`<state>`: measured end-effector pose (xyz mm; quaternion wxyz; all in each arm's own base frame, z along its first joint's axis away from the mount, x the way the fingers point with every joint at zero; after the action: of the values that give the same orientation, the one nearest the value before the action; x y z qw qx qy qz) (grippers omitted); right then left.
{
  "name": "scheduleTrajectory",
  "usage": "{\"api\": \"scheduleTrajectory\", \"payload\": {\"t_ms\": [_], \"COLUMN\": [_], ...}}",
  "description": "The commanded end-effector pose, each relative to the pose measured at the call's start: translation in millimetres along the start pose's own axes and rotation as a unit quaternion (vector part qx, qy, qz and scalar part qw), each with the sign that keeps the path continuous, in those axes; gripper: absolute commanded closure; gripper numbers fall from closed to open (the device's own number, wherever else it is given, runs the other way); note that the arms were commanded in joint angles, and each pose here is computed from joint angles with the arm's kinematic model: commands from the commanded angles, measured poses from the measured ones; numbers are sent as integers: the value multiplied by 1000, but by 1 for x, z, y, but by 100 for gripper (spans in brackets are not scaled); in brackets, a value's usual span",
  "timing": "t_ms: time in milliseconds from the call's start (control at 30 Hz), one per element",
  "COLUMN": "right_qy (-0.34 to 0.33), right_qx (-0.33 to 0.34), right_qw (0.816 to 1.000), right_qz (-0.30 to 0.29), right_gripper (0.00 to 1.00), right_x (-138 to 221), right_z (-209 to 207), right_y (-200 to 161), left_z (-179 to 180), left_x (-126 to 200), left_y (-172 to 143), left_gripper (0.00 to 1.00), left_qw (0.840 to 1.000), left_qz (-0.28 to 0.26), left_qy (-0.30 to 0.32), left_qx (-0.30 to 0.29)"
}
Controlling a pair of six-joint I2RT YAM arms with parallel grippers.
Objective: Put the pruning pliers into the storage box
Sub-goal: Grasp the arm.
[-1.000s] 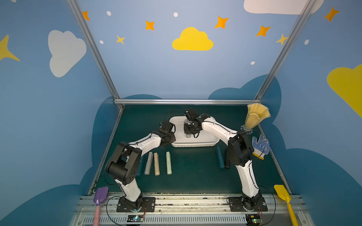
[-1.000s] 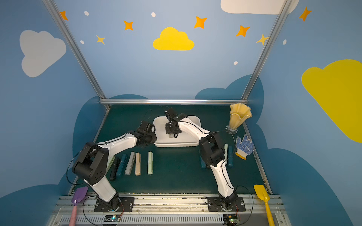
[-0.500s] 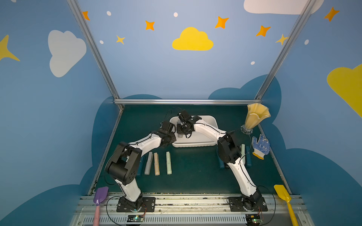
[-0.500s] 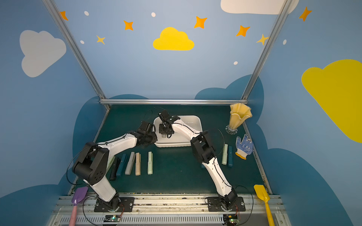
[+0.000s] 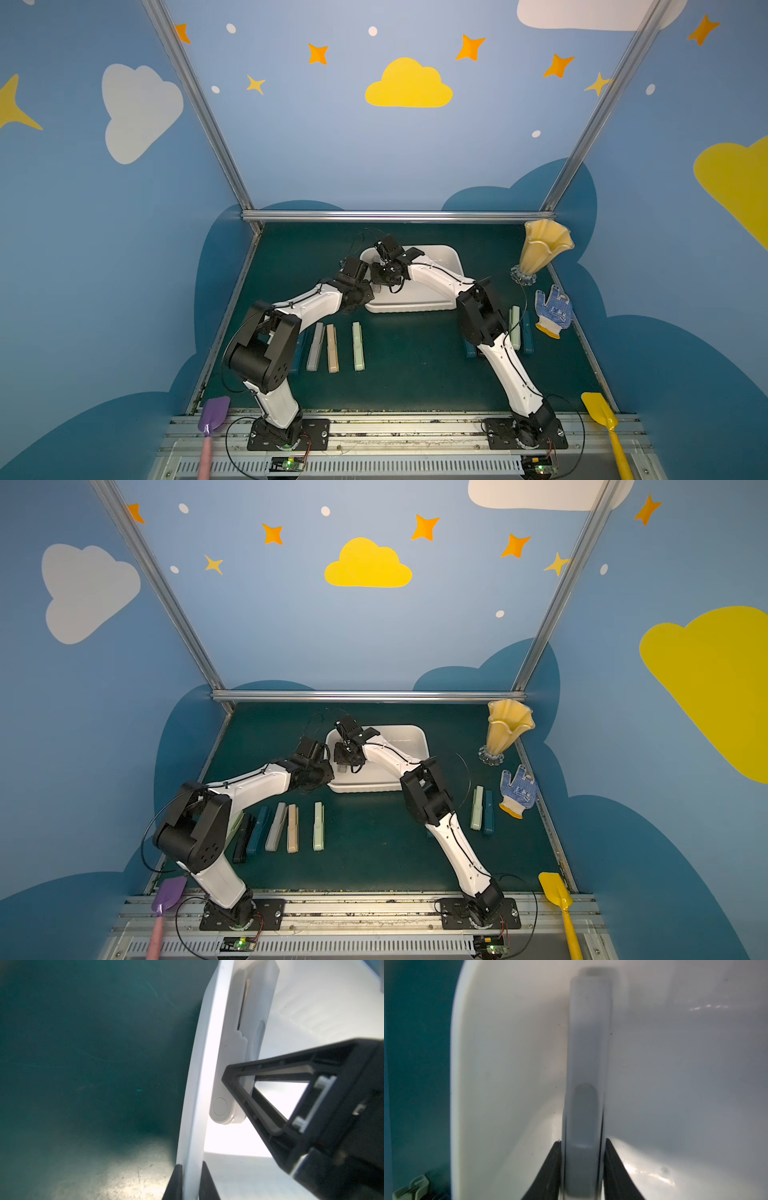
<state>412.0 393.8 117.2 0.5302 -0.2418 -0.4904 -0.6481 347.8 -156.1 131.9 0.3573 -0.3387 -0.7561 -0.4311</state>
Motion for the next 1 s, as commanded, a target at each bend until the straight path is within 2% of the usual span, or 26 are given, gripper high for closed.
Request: {"api": "scheduleTrajectory", "payload": {"t_ms": [0, 400, 700, 967], "right_qy": [14, 30, 48, 35], "right_qx": [-10, -15, 0, 25], "right_qw": [1000, 999, 998, 997], "right_qz": [-11, -11, -37, -68], "right_gripper": [66, 58, 47, 45], "right_x": [-4, 4, 51, 109], "right_z": [4, 9, 14, 4], "right_y": [6, 9, 22, 22], "left_z": [0, 1, 2, 0], "left_x": [-3, -2, -1, 1], "left_y": [-4, -4, -3, 0], "left_gripper": [85, 85, 85, 85], "left_qw": [1000, 1000, 1000, 1000], "left_qz": [8, 5, -4, -13], "left_qy": [-1, 0, 3, 1], "left_qx": [-1, -2, -2, -7]}}
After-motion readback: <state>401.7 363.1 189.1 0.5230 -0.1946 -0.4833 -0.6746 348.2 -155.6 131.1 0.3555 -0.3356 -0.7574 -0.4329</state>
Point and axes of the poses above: each gripper's point midway between its finger pads, its own x axis back along the fingers, its own z axis along the line the jaws close on, y = z × x, the point moved 8 cm from there along x, back along the fingers, and after that the axes turned 1 degree about x, right-handed, at the moved point
